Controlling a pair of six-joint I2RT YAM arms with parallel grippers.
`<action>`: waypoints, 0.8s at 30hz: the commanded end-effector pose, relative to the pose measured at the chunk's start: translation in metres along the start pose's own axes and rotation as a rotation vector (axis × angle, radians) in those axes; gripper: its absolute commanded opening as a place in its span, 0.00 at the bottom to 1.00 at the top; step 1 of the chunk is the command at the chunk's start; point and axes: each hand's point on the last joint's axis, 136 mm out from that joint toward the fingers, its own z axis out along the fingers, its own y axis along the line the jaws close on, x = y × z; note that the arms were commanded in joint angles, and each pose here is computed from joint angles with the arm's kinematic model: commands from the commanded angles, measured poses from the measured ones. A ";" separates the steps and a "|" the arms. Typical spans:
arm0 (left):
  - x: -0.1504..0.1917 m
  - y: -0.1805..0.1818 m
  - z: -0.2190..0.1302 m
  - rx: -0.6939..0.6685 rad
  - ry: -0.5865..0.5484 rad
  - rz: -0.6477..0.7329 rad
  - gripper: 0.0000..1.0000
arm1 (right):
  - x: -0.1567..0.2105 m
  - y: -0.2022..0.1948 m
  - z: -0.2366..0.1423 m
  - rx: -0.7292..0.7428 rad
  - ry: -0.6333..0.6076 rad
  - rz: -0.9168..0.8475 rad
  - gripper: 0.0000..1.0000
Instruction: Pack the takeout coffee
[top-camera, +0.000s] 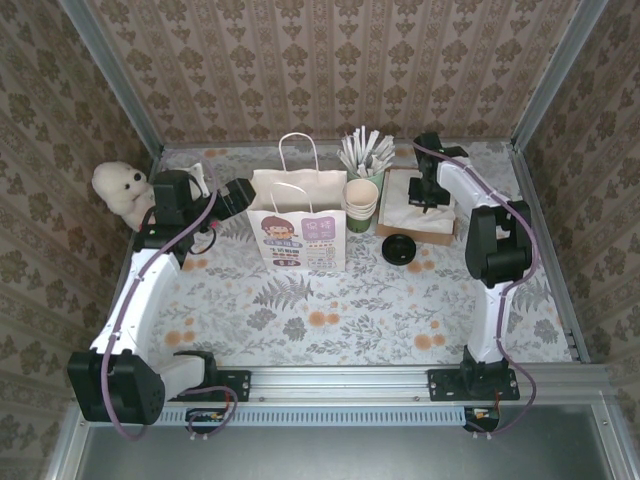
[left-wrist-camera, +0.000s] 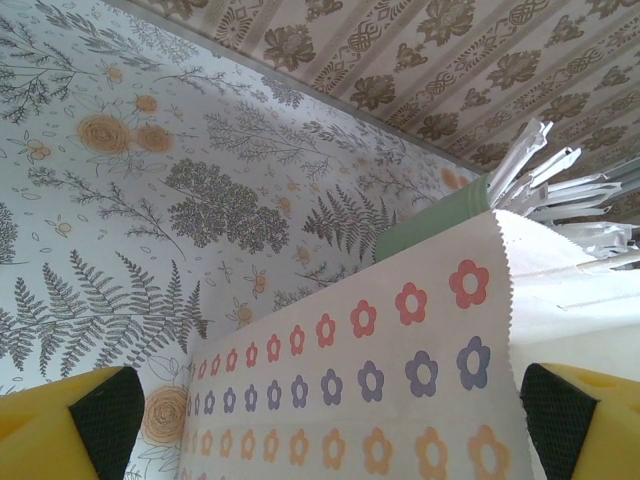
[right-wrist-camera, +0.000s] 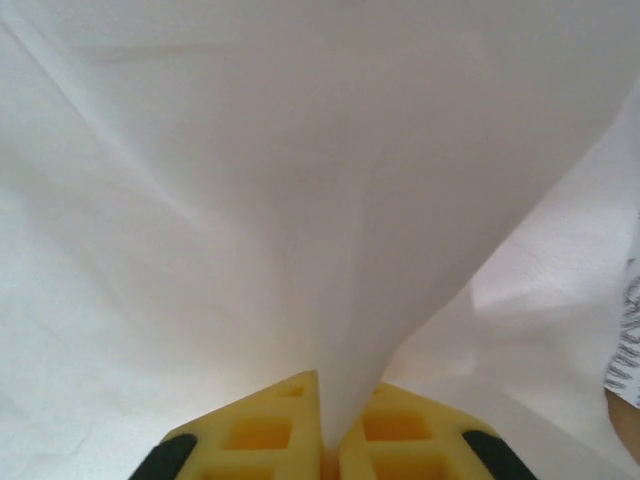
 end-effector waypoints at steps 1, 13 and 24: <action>-0.010 -0.010 -0.005 0.031 -0.019 0.011 1.00 | -0.005 -0.002 -0.015 0.003 -0.052 0.003 0.00; -0.016 -0.030 -0.026 0.096 -0.076 0.131 1.00 | 0.006 -0.006 -0.032 -0.039 -0.100 0.031 0.00; -0.015 -0.031 -0.026 0.103 -0.065 0.145 1.00 | 0.010 -0.010 -0.019 0.056 -0.071 0.020 0.58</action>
